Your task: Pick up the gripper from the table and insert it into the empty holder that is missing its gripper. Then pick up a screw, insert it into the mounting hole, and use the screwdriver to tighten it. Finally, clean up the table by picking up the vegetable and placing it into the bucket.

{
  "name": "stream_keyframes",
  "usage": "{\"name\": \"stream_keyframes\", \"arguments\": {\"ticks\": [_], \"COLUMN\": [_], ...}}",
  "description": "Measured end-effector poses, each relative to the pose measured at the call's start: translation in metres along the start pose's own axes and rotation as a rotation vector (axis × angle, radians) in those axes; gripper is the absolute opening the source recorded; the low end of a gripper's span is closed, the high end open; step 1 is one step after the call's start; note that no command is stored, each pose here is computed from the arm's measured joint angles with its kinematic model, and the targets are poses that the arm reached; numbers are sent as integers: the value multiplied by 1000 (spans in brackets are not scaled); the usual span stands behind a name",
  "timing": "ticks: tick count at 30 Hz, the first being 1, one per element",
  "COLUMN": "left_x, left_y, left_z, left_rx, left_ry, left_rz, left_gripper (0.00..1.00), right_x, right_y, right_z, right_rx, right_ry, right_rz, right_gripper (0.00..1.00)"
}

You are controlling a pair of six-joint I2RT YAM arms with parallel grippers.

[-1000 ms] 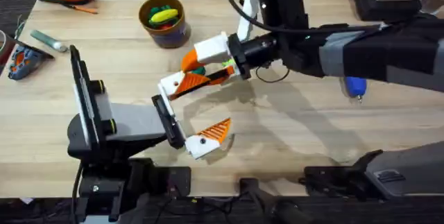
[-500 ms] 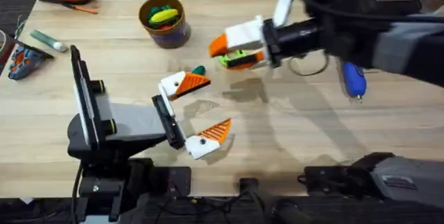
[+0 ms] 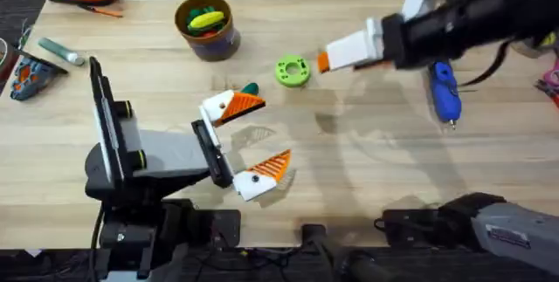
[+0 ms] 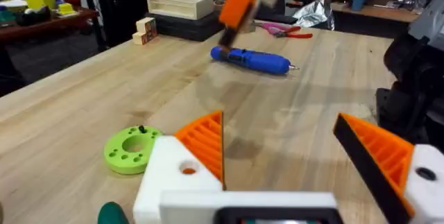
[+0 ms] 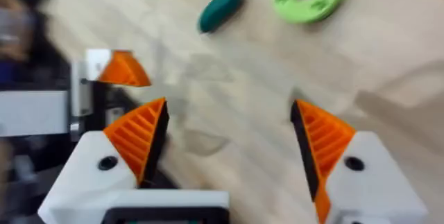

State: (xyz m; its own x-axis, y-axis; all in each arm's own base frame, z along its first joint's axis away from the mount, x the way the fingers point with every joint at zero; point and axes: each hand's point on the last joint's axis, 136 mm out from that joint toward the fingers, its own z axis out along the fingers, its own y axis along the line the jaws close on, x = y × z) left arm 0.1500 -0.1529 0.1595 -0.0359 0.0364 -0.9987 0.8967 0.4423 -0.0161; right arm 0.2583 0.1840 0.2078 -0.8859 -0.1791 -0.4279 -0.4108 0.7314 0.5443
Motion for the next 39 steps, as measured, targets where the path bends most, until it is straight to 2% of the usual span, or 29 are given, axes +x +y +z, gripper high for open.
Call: {"name": "stream_keyframes", "arguments": {"ticks": [6,14,21,25,32,39], "left_x": [0,0,0,0,0,0], "left_y": [0,0,0,0,0,0], "left_z": [0,0,0,0,0,0], "left_rx": [0,0,0,1,1,1], "left_ry": [0,0,0,0,0,0], "left_rz": [0,0,0,1,0,0], "left_gripper": [986,985,986,986,985,985], "right_x": [-24,-44,-80,-91,-106,-102], "right_y": [-18,-41,-43,-46,-52,-47], "right_z": [-25,-17,-5,7,32,50], "right_rx": [205,384,469,511,557,534], "right_ry": [-35,52,125,212,305,363], "right_rz": [-157,-253,-338,-376,-483,-603], "right_gripper": [993,994,994,993,994,994]}}
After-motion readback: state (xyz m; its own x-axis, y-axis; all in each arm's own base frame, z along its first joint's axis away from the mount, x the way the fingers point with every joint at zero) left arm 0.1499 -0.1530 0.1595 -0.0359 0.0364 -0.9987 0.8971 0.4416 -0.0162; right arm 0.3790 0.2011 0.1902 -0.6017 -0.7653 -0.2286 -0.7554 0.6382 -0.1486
